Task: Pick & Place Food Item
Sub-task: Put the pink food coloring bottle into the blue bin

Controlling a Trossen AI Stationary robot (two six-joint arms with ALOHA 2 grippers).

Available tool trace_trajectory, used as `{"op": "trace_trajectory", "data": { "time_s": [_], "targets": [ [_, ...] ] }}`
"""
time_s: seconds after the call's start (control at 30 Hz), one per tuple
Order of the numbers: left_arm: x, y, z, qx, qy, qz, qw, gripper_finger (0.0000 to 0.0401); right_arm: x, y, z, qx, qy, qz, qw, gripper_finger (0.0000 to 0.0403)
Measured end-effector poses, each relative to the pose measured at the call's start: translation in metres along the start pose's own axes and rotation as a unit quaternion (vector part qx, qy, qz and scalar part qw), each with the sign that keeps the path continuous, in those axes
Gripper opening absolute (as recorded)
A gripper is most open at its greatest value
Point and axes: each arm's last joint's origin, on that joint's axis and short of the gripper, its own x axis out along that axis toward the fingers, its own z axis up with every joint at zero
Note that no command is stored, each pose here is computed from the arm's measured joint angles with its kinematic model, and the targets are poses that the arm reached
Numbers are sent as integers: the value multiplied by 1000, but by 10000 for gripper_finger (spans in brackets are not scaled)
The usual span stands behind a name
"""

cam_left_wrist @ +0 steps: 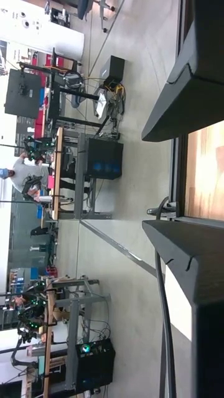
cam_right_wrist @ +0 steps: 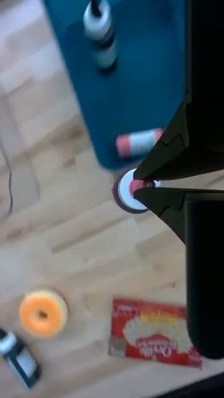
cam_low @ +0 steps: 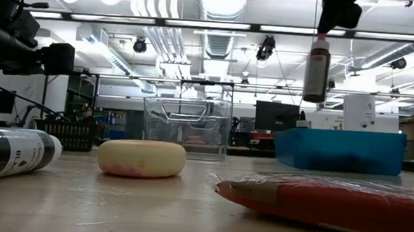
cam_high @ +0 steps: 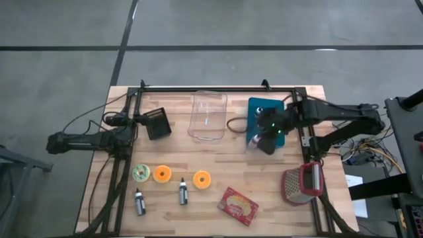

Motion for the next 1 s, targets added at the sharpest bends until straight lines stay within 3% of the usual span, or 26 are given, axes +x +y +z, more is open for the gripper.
{"op": "trace_trajectory", "data": {
  "time_s": [0.3, 0.67, 1.0],
  "targets": [
    [0, 0, 0, 0, 0, 0, 1000, 223, -10, -49, 9, 104, -19, -50, 993, 13],
    [0, 0, 0, 0, 0, 0, 1000, 223, 17, -105, 21, 230, 18, -119, 966, 13],
    [0, 0, 0, 0, 0, 0, 1000, 223, 42, -129, 33, 248, 55, -129, 958, 13]
  ]
}}
